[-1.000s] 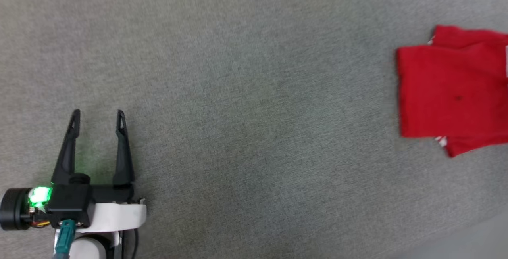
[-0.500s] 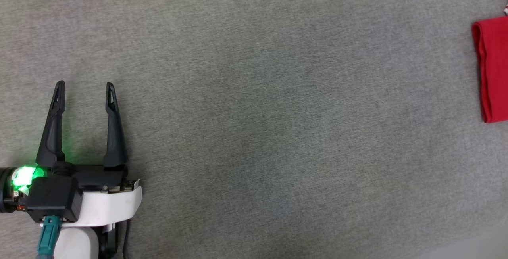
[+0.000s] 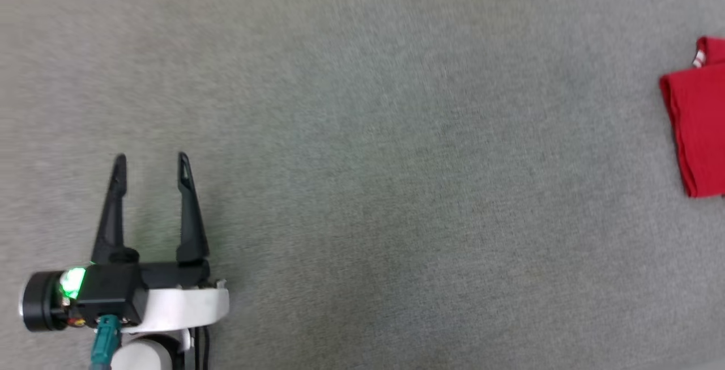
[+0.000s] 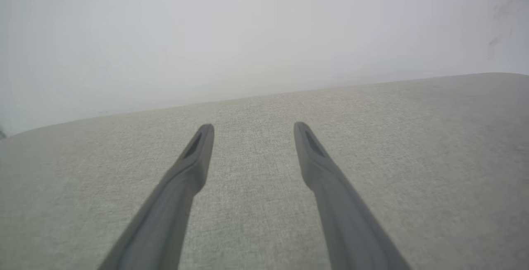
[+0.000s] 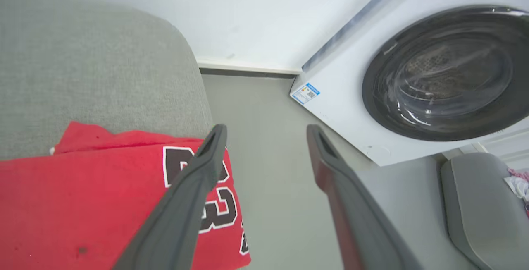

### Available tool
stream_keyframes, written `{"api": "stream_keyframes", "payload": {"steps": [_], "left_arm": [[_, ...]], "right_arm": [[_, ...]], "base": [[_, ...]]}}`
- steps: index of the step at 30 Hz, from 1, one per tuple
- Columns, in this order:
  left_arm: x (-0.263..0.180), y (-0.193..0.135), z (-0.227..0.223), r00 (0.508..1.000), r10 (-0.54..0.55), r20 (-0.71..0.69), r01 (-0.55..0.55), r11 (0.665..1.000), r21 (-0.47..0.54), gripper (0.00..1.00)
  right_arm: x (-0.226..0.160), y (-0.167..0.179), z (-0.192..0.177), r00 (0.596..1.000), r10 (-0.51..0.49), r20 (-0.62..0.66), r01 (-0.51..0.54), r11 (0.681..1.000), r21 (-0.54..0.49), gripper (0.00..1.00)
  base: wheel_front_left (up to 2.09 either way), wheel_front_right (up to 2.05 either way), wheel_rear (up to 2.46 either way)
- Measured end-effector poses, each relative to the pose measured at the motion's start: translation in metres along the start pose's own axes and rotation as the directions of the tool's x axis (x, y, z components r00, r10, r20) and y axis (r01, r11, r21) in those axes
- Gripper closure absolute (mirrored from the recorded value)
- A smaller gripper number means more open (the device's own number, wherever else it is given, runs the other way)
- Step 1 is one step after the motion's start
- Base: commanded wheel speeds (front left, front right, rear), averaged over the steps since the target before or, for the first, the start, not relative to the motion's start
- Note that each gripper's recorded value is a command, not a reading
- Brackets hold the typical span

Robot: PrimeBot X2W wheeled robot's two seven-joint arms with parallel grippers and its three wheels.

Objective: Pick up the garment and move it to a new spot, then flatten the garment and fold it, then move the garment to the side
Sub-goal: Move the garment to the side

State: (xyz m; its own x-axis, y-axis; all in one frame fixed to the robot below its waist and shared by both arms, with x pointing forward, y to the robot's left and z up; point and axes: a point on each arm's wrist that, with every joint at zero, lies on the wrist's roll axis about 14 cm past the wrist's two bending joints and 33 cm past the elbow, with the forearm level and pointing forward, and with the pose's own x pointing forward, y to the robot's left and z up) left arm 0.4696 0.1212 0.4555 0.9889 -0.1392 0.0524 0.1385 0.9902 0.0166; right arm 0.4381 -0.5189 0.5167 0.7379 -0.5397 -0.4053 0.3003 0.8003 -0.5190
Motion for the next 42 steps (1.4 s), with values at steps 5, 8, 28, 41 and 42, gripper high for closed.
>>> {"api": "stream_keyframes", "payload": {"steps": [5,8,28,41,42], "left_arm": [[-0.025,0.011,0.024,0.999,0.050,0.019,-0.050,0.999,0.006,0.00],[-0.043,0.018,0.035,0.996,0.080,0.028,-0.080,0.997,0.012,0.00],[-0.121,0.049,0.069,0.976,0.206,0.070,-0.208,0.977,0.035,0.00],[-0.146,0.048,0.067,0.975,0.212,0.061,-0.214,0.976,0.036,0.00],[-0.147,0.047,0.067,0.976,0.210,0.059,-0.213,0.976,0.036,0.00]], "right_arm": [[-0.025,0.001,0.068,0.930,-0.003,0.367,-0.007,1.000,0.025,0.00],[-0.046,0.023,0.100,0.845,0.025,0.534,-0.060,0.997,0.049,0.00],[-0.210,0.192,0.120,0.557,0.144,0.818,-0.511,0.836,0.201,0.00],[-0.245,0.217,0.059,0.623,0.200,0.756,-0.584,0.762,0.280,0.00],[-0.247,0.216,0.057,0.623,0.198,0.757,-0.584,0.761,0.282,0.00]], "base": [[0.00,0.00,0.00],[0.00,0.00,0.00],[0.00,0.00,0.00],[0.00,0.00,0.00],[0.00,0.00,0.00]]}}
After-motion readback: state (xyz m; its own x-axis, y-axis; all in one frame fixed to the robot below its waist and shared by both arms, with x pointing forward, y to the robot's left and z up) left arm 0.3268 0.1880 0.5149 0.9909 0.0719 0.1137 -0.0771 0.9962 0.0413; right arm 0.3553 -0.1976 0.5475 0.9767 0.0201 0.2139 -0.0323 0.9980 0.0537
